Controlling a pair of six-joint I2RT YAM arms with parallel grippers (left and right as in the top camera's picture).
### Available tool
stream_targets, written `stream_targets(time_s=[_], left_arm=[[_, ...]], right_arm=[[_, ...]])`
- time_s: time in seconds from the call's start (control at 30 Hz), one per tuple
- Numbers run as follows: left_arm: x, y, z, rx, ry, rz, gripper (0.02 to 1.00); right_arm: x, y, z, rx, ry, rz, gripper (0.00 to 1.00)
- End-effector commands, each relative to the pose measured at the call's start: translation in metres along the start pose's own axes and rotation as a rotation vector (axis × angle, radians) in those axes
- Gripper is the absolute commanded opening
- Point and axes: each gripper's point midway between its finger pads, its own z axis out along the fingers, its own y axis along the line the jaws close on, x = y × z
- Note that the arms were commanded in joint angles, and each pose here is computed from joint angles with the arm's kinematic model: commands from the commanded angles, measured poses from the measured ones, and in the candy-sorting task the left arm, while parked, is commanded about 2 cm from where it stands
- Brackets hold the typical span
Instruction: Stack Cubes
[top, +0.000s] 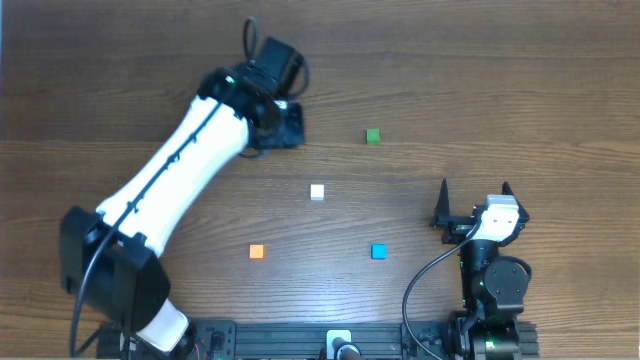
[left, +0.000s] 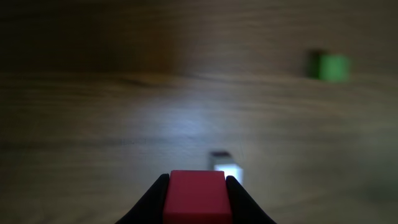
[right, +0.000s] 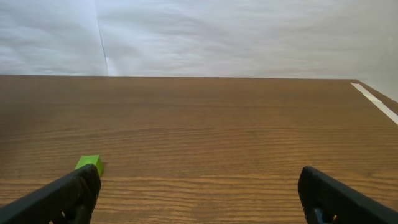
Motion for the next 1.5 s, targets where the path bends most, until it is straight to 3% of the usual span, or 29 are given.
stream_targets(time_s=[0.03,0.3,0.67,1.5], left_arm=[[0.038,-0.043,0.005,-0.012,0.015,-0.006,0.038],[0.081,-0.054,0.038,-0.066,0.060,0.009,0.040],[0.081,-0.038,0.068,-0.166,0.074,-0.044,0.040],[0.088,-0.031,0.105,-0.205,0.138,-0.068,0.042]], right_arm=[[0.002,0.000,0.000,-0.002,0.003,0.000,0.991],[0.002,0.000,0.000,-0.002,0.003,0.000,0.993],[0.002,0.000,0.000,-0.002,0.003,0.000,0.991],[0.002,0.000,0.000,-0.002,0.003,0.000,0.991]])
